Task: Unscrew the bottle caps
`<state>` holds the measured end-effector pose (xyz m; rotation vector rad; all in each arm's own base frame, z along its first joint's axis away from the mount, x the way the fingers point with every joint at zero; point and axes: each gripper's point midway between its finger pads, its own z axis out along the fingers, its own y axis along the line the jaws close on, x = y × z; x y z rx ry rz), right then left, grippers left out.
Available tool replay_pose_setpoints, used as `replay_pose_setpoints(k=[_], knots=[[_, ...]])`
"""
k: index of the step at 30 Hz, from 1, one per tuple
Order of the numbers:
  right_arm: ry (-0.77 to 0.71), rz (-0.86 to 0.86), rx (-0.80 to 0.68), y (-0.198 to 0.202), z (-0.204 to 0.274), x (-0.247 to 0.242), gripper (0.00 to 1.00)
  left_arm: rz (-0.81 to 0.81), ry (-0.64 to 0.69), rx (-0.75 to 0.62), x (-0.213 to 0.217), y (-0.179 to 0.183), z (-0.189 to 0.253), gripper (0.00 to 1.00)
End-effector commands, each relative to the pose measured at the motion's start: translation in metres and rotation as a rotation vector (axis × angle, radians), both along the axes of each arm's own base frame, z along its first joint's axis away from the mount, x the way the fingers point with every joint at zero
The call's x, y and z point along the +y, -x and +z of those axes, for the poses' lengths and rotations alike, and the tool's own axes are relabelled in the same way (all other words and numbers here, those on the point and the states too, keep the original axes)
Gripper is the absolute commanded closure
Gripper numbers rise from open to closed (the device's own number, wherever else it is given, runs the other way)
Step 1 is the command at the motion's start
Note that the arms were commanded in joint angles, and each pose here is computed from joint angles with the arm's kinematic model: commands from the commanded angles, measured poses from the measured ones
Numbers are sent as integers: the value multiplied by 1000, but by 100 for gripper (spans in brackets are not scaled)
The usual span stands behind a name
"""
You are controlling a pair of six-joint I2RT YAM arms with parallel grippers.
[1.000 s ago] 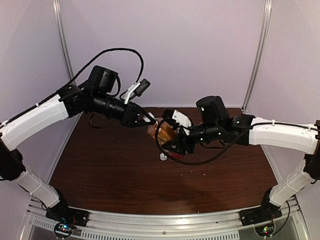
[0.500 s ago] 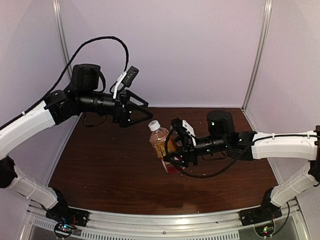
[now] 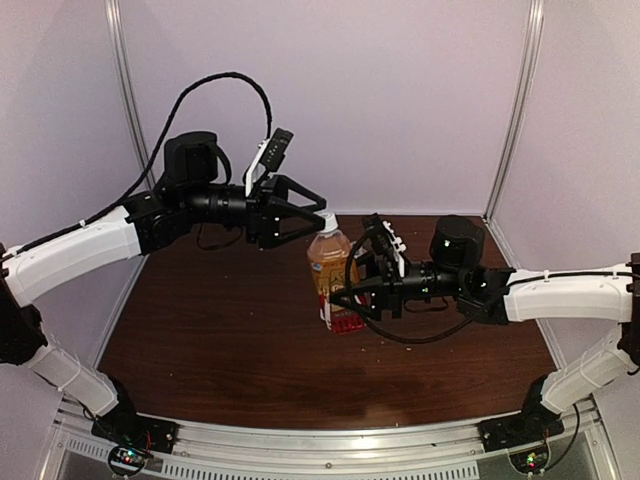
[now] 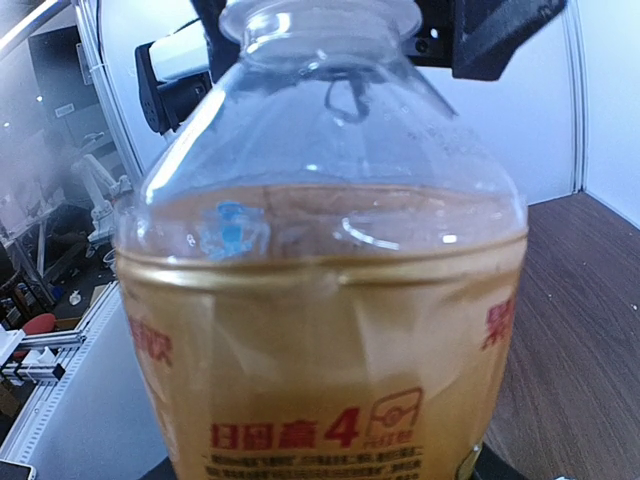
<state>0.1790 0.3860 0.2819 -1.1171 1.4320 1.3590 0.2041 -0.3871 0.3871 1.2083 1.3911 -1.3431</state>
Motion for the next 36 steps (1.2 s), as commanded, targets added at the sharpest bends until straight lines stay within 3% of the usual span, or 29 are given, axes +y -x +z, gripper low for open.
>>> replay_pose_setpoints(k=[1, 6, 18, 26, 36], knots=[[-65, 21, -22, 0, 14, -4, 61, -92, 84, -43, -12, 4, 22, 30], [-63, 9, -29, -9, 9, -4, 61, -143, 134, -29, -15, 8, 34, 35], [-49, 23, -35, -14, 4, 0, 62, -157, 110, 12, -22, 3, 24, 49], [-52, 30, -44, -12, 8, -1, 63, -151, 96, 25, -24, 0, 18, 47], [-50, 22, -50, -12, 10, -2, 63, -158, 70, 51, -27, -1, 8, 58]])
